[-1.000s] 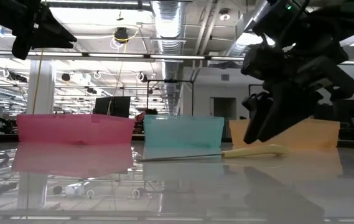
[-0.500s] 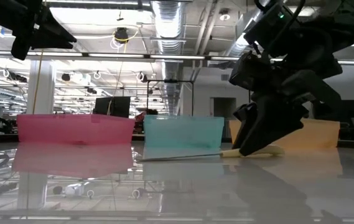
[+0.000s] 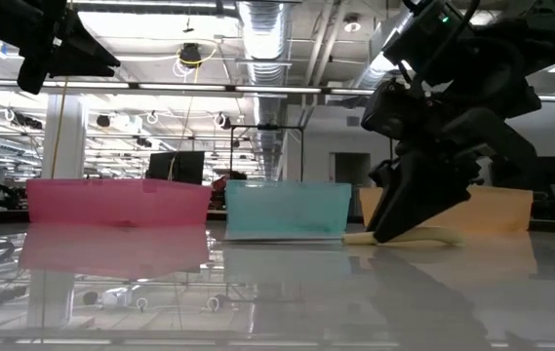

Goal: Sort silverware by color (type)
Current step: Put the yellow knife into the orange bin

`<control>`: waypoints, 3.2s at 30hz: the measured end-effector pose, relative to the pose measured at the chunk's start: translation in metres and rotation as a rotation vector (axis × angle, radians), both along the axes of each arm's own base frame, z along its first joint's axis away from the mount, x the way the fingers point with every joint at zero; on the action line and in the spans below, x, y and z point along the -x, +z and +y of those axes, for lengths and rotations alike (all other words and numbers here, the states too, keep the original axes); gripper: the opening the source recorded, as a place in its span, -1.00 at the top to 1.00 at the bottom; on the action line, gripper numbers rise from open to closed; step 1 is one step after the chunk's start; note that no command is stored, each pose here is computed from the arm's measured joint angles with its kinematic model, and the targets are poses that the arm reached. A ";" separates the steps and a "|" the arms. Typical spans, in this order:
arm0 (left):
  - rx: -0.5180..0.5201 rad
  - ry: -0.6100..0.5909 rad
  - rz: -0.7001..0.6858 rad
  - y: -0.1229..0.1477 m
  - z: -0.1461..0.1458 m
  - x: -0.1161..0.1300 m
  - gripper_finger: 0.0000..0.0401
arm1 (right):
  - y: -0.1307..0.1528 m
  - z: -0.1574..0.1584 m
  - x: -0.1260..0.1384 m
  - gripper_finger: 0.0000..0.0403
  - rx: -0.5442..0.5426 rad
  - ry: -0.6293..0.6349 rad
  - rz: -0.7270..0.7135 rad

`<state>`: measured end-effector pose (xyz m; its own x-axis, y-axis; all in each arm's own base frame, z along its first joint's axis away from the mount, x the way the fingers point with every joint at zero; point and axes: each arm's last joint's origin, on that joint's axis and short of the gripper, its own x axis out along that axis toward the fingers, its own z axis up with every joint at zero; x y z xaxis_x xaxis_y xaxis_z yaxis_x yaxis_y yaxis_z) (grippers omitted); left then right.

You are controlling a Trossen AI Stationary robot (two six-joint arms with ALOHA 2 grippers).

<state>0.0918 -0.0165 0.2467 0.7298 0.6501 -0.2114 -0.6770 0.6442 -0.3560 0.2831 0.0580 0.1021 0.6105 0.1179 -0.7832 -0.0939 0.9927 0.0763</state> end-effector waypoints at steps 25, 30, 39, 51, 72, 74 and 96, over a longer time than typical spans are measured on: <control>0.004 -0.007 0.001 0.000 0.000 0.000 0.58 | 0.021 0.004 -0.024 0.66 -0.078 -0.112 -0.062; 0.004 -0.006 0.001 0.000 0.000 0.000 0.58 | 0.029 0.004 -0.030 0.66 -0.084 -0.114 -0.088; 0.004 -0.007 0.001 0.000 0.000 0.000 0.58 | 0.051 -0.006 -0.030 0.66 -0.085 -0.133 -0.133; 0.008 -0.014 0.003 0.000 0.000 0.000 0.58 | 0.120 -0.045 -0.003 0.66 0.021 -0.236 -0.303; 0.003 -0.006 0.003 0.000 0.000 0.000 0.58 | 0.181 -0.112 0.063 0.66 0.201 -0.684 -0.434; 0.003 -0.006 0.002 0.000 0.000 0.000 0.58 | 0.181 -0.114 0.067 0.66 0.217 -0.735 -0.417; -0.011 -0.009 0.016 0.000 0.000 0.000 0.58 | 0.152 -0.121 0.089 0.66 0.221 -0.946 -0.161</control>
